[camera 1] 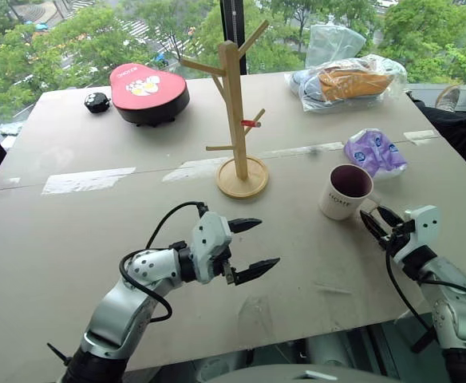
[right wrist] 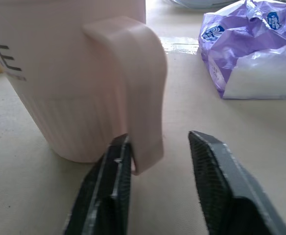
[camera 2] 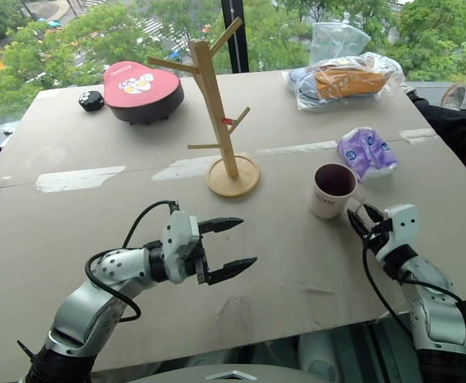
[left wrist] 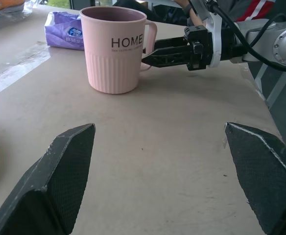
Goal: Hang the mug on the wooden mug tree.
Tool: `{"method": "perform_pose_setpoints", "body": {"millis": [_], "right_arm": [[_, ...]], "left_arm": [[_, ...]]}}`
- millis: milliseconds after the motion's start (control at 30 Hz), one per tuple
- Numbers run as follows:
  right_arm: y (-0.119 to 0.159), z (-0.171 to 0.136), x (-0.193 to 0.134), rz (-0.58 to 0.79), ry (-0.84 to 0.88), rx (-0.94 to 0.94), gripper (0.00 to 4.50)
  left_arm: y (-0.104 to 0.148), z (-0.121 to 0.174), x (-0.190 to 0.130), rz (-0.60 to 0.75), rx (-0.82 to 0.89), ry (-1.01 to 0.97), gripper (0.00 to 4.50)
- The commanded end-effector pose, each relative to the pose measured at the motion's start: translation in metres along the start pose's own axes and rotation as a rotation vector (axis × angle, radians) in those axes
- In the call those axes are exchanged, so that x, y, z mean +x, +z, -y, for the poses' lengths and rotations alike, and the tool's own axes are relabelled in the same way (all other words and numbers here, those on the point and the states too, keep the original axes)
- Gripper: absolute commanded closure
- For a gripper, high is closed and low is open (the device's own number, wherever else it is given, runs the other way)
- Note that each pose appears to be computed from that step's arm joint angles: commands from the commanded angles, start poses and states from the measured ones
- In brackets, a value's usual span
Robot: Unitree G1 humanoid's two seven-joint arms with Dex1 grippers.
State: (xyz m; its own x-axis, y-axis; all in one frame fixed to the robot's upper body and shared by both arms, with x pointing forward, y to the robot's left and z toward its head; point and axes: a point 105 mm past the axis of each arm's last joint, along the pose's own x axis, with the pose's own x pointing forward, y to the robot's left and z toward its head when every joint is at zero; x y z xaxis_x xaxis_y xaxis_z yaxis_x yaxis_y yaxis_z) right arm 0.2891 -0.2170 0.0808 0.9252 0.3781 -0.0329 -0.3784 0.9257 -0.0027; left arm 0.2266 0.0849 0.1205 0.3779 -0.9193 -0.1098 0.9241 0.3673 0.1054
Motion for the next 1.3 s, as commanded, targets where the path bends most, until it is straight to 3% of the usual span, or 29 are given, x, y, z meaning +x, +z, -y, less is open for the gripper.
{"method": "perform_pose_setpoints", "body": {"millis": [33, 167, 333, 467, 567, 800, 967, 1300], "right_arm": [[0.012, 0.0, 0.002, 0.049, 0.025, -0.025, 4.4], [0.015, -0.001, 0.005, 0.05, 0.051, -0.035, 4.4], [0.036, -0.016, 0.018, 0.025, 0.224, -0.136, 4.4], [0.092, -0.037, 0.048, 0.018, 0.518, -0.393, 4.4], [0.119, -0.045, 0.066, 0.005, 0.645, -0.52, 4.4], [0.18, -0.076, 0.103, -0.031, 0.848, -0.731, 4.4], [0.197, -0.101, 0.114, -0.042, 0.913, -0.771, 4.4], [0.238, -0.137, 0.124, -0.016, 0.888, -0.754, 4.4]], "left_arm": [[0.009, 0.001, -0.003, 0.025, 0.031, 0.002, 0.12], [0.012, -0.003, -0.004, 0.046, 0.028, 0.034, 0.12], [0.026, -0.02, -0.005, 0.208, -0.043, 0.203, 0.12], [0.046, -0.034, -0.014, 0.449, -0.119, 0.371, 0.12], [0.048, -0.031, -0.016, 0.514, -0.158, 0.401, 0.12], [0.051, -0.036, -0.035, 0.575, -0.079, 0.509, 0.12], [0.047, -0.037, -0.041, 0.572, -0.055, 0.528, 0.12], [0.041, -0.05, -0.051, 0.567, -0.021, 0.58, 0.12]]}}
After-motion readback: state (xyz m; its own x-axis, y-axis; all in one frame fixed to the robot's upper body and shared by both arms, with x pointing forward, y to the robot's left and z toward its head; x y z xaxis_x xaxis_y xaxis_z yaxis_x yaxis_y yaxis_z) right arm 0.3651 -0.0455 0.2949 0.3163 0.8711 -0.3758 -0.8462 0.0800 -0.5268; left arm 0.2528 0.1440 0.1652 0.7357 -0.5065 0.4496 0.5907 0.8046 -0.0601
